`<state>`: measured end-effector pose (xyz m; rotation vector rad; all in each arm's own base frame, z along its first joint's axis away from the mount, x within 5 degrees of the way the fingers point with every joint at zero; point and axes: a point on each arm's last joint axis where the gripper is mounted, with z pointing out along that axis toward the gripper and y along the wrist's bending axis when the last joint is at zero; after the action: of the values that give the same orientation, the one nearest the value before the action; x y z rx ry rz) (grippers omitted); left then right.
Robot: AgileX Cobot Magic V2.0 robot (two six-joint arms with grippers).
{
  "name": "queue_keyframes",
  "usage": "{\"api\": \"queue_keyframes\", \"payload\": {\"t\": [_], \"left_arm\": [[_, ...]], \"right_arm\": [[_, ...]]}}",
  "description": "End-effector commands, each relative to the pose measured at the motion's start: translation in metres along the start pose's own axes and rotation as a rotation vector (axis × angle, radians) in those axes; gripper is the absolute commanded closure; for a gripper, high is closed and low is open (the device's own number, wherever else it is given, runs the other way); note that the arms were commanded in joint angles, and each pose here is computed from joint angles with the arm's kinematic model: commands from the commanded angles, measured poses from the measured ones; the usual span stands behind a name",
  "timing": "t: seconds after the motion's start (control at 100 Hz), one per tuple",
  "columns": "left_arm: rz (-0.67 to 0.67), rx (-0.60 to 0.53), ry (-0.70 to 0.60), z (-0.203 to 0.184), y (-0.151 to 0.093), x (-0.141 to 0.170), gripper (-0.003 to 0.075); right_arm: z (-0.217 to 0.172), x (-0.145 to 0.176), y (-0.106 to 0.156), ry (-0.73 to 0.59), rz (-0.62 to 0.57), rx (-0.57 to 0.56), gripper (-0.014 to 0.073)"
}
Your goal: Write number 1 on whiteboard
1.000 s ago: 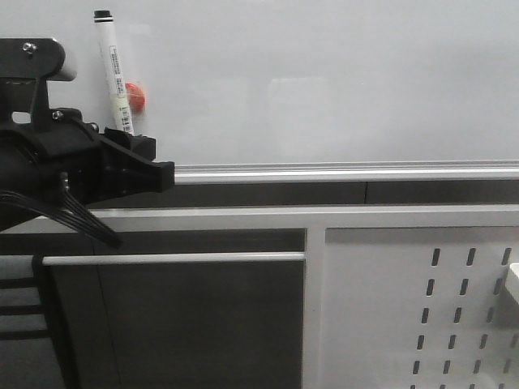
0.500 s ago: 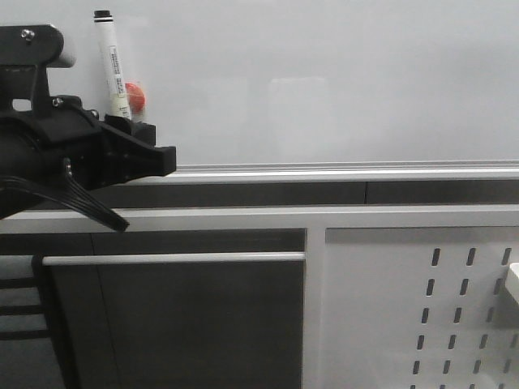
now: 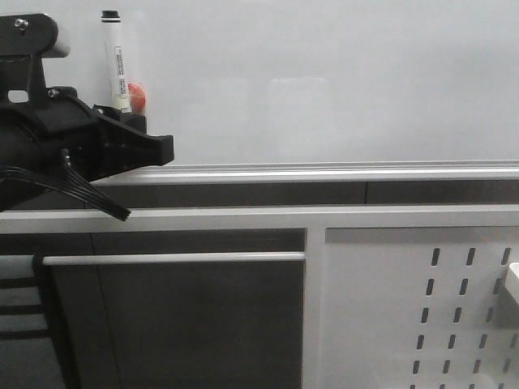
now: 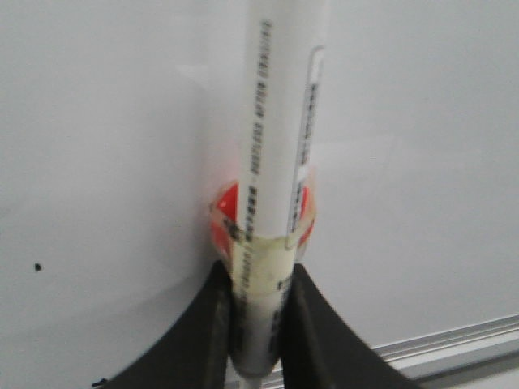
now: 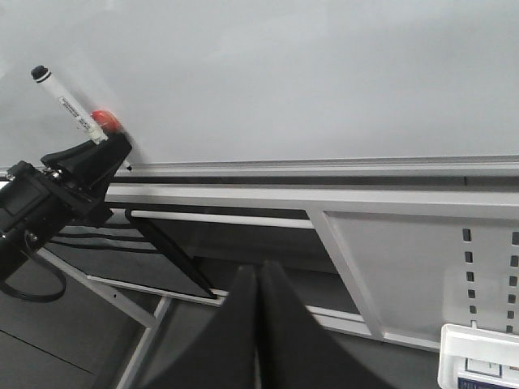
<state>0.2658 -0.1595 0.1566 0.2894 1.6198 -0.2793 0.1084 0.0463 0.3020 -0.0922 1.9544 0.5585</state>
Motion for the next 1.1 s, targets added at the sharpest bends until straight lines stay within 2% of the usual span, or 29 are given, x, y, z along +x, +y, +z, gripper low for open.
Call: {"api": "queue_keyframes", "payload": {"t": [0.0,0.15,0.51,0.63,0.87,0.97,1.09], "left_arm": [[-0.019,-0.027,-0.261,-0.006,0.003,-0.034,0.0741],[-0.003,0.005,-0.246,-0.015,0.002,-0.031,0.0741],[0.097,0.314,-0.331,-0.04,-0.022,-0.051,0.0742],[0.084,0.395,-0.344,-0.048,-0.027,-0.055,0.0742],[0.028,0.607,-0.33,-0.059,-0.042,-0.057,0.0741],[-0.016,0.674,-0.305,-0.062,-0.047,-0.056,0.0741],[-0.001,0.74,-0.295,-0.066,-0.052,-0.054,0.0741]], "right_arm": [[-0.002,-0.015,0.003,-0.086,-0.002,0.0,0.0664],[-0.002,-0.015,0.002,-0.085,-0.006,0.002,0.0664],[-0.002,-0.011,0.004,-0.046,-0.009,-0.009,0.0664],[-0.002,-0.008,0.006,-0.01,-0.038,-0.025,0.0664],[-0.007,-0.013,0.023,-0.006,-0.209,-0.143,0.0664],[-0.005,-0.014,0.03,-0.005,-0.215,-0.194,0.0664],[0.002,-0.01,0.037,0.031,-0.235,-0.246,0.0651]]}}
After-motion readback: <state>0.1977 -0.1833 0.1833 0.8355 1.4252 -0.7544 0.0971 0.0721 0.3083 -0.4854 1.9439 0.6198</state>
